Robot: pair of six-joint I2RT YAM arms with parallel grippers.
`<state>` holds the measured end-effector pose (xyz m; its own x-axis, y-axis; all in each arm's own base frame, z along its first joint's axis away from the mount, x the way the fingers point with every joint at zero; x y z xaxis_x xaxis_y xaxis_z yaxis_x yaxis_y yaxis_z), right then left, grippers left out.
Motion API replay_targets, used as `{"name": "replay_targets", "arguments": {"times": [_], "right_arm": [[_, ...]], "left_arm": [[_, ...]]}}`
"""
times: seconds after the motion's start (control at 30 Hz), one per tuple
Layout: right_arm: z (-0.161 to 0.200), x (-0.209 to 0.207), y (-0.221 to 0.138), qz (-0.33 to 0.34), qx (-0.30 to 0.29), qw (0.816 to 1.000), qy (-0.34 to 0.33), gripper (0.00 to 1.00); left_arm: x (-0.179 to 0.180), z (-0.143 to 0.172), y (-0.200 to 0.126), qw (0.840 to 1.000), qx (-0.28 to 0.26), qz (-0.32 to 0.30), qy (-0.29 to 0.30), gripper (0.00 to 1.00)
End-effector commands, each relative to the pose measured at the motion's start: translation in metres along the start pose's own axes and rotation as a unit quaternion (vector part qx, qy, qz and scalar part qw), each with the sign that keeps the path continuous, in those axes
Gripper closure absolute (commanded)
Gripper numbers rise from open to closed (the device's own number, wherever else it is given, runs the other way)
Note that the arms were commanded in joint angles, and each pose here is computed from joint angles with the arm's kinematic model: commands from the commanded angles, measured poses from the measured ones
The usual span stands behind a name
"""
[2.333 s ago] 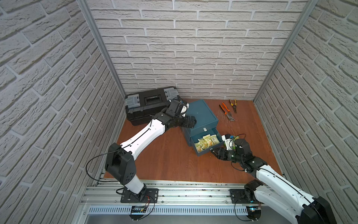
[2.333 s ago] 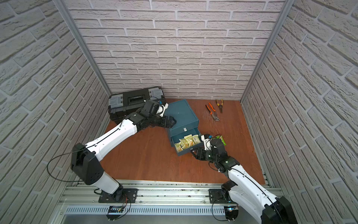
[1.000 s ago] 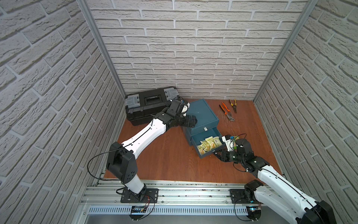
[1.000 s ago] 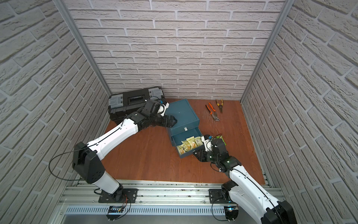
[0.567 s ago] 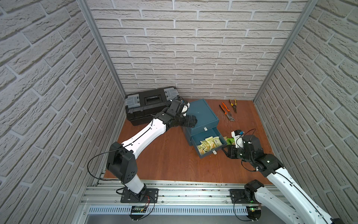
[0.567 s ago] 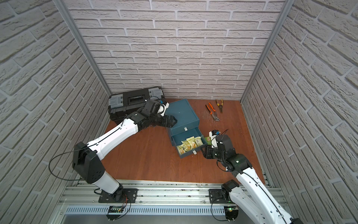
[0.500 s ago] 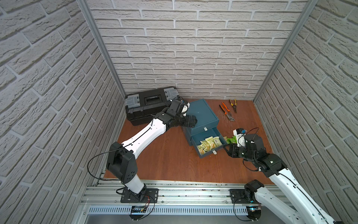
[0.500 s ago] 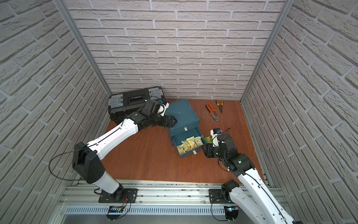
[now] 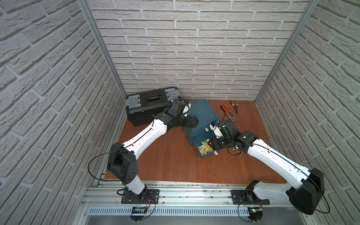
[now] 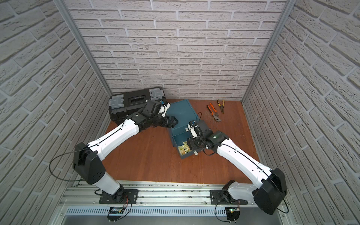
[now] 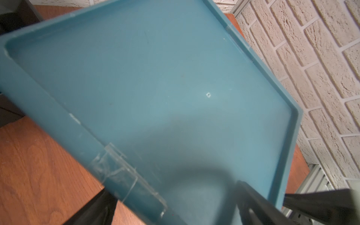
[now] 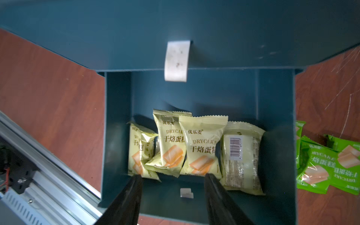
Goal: Take the cookies out of the drawer
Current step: Pick up the cookie from the drawer.
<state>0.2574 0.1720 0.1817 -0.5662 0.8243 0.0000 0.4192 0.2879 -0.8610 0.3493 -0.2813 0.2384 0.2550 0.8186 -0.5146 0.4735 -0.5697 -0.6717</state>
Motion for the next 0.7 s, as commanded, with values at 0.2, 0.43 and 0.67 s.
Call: {"name": "replay_targets", "arguments": {"times": [0.2,0.43,0.67], "right_arm": [[0.012,-0.009,0.026,0.039,0.024,0.999,-0.022,0.37],[0.015,-0.006,0.048,0.035,0.035,0.998,-0.025,0.36],[0.015,-0.005,0.056,0.032,0.031,0.999,-0.022,0.45]], "left_arm": [[0.013,0.018,0.017,0.999,0.032,-0.023,0.01,0.01],[0.012,0.018,0.015,0.999,0.029,-0.021,0.01,0.01],[0.013,0.017,0.013,0.999,0.028,-0.023,0.012,0.01]]}}
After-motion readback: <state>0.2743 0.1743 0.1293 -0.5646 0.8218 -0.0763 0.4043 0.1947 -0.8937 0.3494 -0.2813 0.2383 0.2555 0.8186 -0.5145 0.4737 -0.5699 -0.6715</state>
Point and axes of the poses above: each gripper's point midway between its finger pads, its own y axis out along the fingers, its own x axis along the line the jaws close on, z = x × y, the point moved 2 cm from there along -y, back along the fingers, and after that the axes turned 15 degrees about -y, right-handed, at the moved point
